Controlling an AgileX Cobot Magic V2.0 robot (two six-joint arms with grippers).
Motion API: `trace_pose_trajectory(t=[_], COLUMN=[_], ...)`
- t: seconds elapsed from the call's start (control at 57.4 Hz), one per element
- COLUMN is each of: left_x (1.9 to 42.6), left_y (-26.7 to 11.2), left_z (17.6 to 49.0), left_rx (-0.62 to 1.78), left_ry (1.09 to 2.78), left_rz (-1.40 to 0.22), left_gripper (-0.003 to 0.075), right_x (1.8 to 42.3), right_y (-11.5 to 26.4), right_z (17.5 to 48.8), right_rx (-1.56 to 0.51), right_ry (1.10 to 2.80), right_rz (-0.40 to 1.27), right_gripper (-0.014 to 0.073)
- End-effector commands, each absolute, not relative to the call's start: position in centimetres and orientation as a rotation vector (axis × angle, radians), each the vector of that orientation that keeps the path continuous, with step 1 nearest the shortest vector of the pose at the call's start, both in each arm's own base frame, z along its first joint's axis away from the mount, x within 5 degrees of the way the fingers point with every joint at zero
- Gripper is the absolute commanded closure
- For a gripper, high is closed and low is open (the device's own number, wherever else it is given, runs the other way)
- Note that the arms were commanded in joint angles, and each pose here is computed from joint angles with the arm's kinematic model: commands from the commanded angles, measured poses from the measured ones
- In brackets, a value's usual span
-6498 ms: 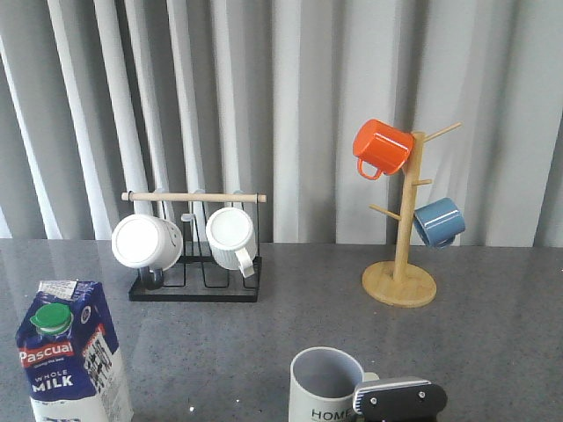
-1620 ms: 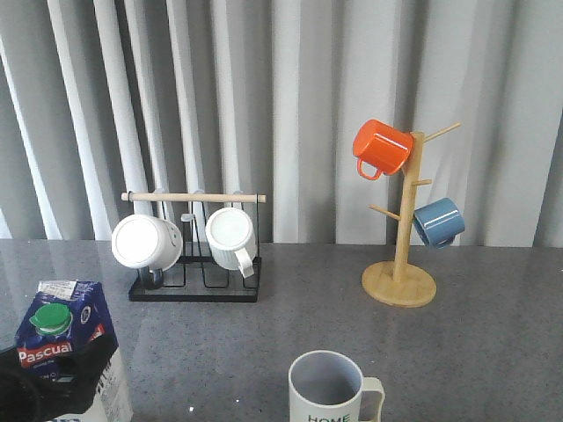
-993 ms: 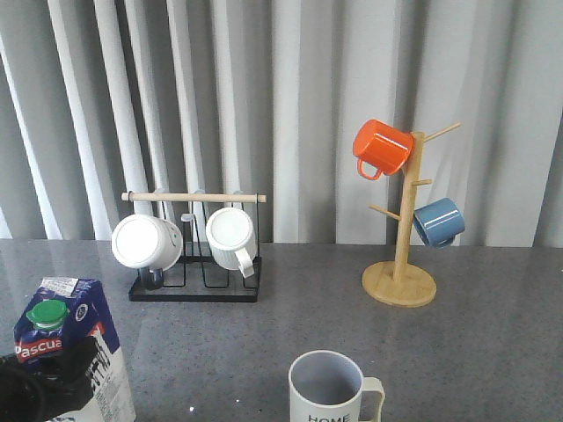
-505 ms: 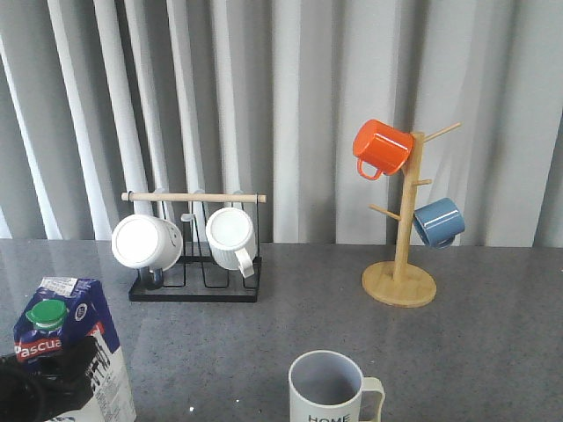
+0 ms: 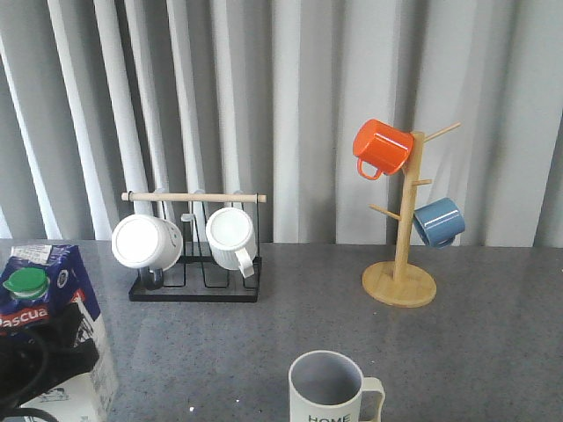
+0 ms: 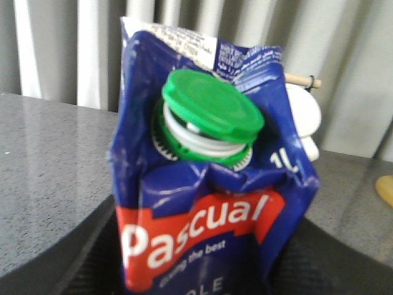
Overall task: Place milk next to cup
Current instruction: 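Grasp the Pascual milk carton with the left gripper and lift it, then carry the milk carton with the left gripper beside the HOME mug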
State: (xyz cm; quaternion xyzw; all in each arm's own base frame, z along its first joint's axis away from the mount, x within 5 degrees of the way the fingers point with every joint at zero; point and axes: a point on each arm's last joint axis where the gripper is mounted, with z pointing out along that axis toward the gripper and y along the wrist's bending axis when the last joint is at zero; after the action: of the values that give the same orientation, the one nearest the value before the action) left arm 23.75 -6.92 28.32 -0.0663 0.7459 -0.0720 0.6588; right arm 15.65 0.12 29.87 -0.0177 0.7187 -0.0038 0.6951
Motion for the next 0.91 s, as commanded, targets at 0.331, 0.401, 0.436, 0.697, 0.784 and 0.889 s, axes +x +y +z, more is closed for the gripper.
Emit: trace_pose_trajectory(t=[0.331,0.401,0.436,0.697,0.784,0.889], left_x=[23.3,23.5,23.6,23.7,23.4,23.4], left_y=[-19.4,-21.1,-21.6,-23.8,-24.3,-24.6], left_z=[33.6,33.1,33.0,30.1,30.1,30.4], left_rx=[-0.010,0.007,-0.005,-0.157,-0.178,-0.170], left_ry=[1.630,1.640,1.646,1.698,1.681,1.639], left_rz=[-0.145,-0.148,-0.143,-0.124,-0.181,-0.212], left_gripper=[0.0606,0.0606,0.0606,0.0606,0.0606,0.0606], right_x=[15.7,15.7,15.7,15.7,15.7,15.7], right_y=[0.1,0.1,0.1,0.1,0.1,0.1], right_z=[31.5,31.5,31.5,31.5,31.5,31.5], right_rx=[-0.046,-0.046,-0.046,-0.046,-0.046,-0.046], right_ry=[1.500,1.500,1.500,1.500,1.500,1.500], right_rz=[-0.011,-0.011,-0.011,-0.011,-0.011,-0.011], right_gripper=[0.0604,0.0604,0.0604,0.0604,0.0604,0.0604])
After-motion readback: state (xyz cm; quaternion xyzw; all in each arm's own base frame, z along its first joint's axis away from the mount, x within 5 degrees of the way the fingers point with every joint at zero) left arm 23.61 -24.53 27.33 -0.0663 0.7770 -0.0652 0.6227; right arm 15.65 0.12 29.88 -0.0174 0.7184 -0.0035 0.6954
